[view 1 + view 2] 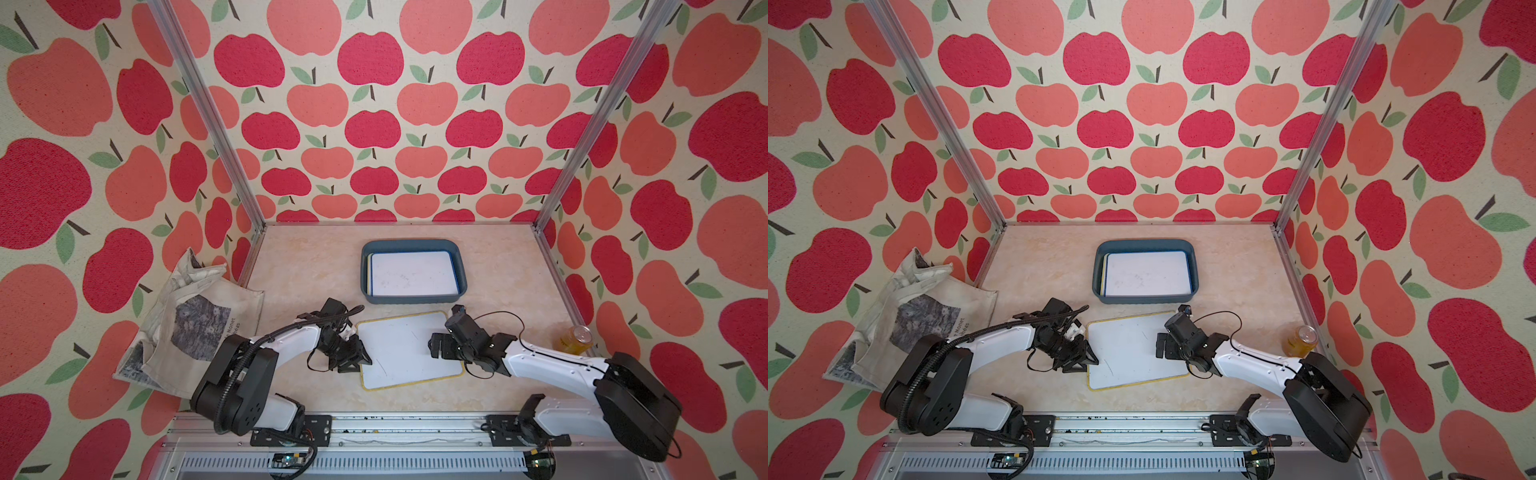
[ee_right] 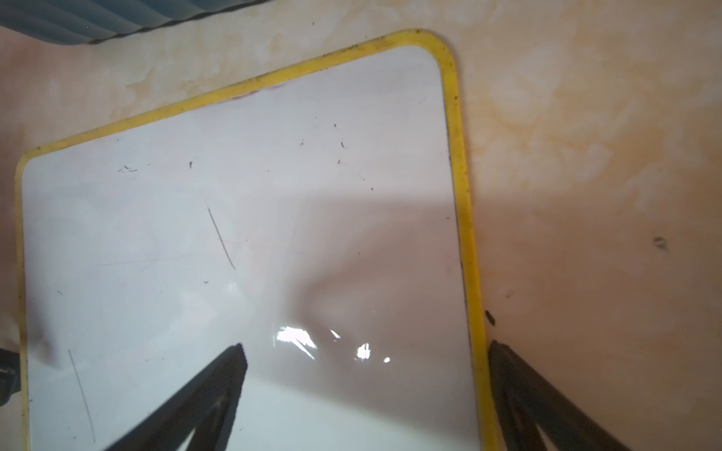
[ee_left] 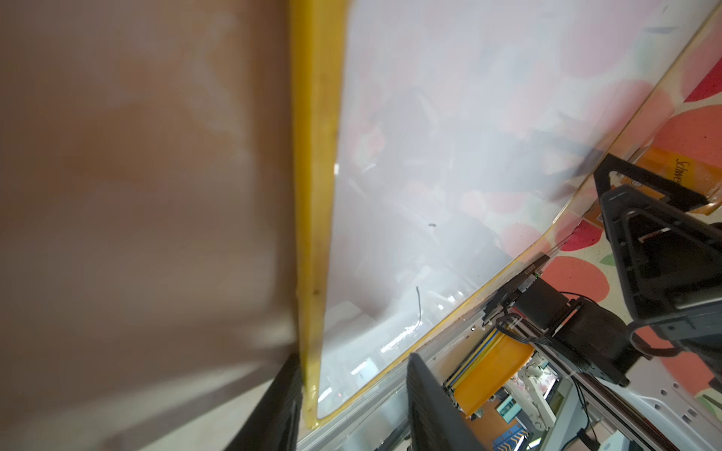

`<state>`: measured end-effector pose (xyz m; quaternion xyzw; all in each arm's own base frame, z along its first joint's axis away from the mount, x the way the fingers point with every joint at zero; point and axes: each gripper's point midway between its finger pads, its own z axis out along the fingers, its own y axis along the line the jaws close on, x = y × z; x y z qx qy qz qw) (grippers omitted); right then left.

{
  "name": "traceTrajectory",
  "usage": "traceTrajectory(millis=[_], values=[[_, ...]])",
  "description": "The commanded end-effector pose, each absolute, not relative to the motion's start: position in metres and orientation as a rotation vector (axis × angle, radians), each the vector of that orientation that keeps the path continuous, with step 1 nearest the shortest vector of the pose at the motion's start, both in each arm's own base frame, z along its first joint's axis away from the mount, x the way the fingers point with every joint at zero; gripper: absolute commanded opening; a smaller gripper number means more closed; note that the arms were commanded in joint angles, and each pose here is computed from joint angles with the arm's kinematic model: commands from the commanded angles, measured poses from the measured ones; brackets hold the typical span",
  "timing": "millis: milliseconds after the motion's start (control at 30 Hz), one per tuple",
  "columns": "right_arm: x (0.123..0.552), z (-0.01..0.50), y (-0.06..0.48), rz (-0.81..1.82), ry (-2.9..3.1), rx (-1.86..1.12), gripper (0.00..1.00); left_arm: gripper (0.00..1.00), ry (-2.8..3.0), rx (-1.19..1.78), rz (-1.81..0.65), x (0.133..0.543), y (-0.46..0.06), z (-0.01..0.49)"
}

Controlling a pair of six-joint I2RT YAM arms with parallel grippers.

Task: Put the whiteboard into the storage box
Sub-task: Pick up the whiteboard at the center of the board.

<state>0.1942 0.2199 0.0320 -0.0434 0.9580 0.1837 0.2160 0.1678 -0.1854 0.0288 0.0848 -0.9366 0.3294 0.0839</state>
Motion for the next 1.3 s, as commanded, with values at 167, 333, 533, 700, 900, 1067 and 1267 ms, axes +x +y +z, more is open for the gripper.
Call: traceTrajectory(millis=[167, 333, 533, 700, 900, 1067, 1267], values=[[0.102, 0.011, 0.248, 0.891, 2.979, -0.237, 0.99, 0.3, -2.78, 0.002, 1.444, 0.194, -0.222, 0.079], [0.101, 0.01, 0.242, 0.866, 2.984, -0.228, 0.99, 0.2, -2.764, 0.016, 1.462, 0.191, -0.223, 0.081], [0.099, 0.009, 0.236, 0.863, 2.982, -0.194, 0.99, 0.11, -2.787, 0.001, 1.483, 0.189, -0.22, 0.092], [0.099, 0.011, 0.234, 0.874, 2.97, -0.181, 0.99, 0.08, -2.792, -0.001, 1.51, 0.188, -0.219, 0.099], [0.1, 0.013, 0.233, 0.881, 2.961, -0.177, 0.99, 0.04, -2.789, 0.003, 1.505, 0.183, -0.217, 0.105], [0.1, 0.012, 0.233, 0.888, 2.961, -0.174, 0.99, 0.03, -2.794, 0.0, 1.518, 0.179, -0.215, 0.114], [0.102, 0.015, 0.234, 0.907, 2.942, -0.175, 0.99, 0.04, -2.769, -0.043, 1.57, 0.173, -0.216, 0.127]])
